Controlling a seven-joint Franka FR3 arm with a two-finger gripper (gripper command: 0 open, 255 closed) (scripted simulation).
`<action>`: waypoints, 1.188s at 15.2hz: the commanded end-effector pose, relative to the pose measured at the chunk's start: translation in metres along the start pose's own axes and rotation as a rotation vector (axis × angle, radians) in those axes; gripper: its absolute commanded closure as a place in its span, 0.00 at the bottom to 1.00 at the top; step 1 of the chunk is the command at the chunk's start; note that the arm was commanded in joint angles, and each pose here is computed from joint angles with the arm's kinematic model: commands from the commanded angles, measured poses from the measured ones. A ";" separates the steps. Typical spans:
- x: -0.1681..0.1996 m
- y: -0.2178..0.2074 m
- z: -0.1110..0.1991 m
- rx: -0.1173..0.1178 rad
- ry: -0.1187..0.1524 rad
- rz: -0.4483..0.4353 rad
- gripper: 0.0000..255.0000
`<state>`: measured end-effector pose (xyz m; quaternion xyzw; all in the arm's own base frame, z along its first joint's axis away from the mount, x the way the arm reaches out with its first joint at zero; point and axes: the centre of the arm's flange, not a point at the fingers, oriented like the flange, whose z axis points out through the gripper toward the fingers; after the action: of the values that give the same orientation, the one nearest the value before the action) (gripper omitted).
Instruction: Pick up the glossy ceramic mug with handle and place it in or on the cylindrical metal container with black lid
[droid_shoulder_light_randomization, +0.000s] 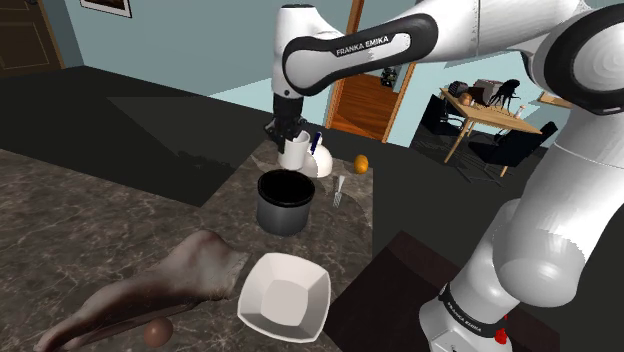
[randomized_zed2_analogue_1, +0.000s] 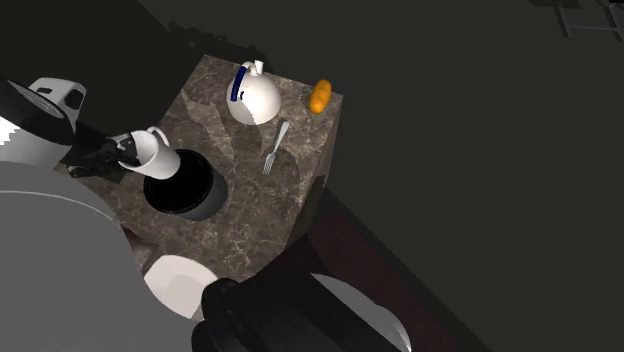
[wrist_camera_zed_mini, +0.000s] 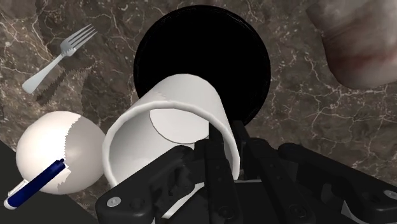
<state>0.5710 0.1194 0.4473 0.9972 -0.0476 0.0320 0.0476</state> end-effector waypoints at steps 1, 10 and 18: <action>0.000 -0.002 0.010 0.000 0.001 0.000 1.00; -0.003 -0.006 0.057 0.000 0.001 0.000 1.00; -0.004 -0.007 0.066 0.000 0.001 0.000 1.00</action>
<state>0.5716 0.1200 0.3805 0.9972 -0.0476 0.0322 0.0476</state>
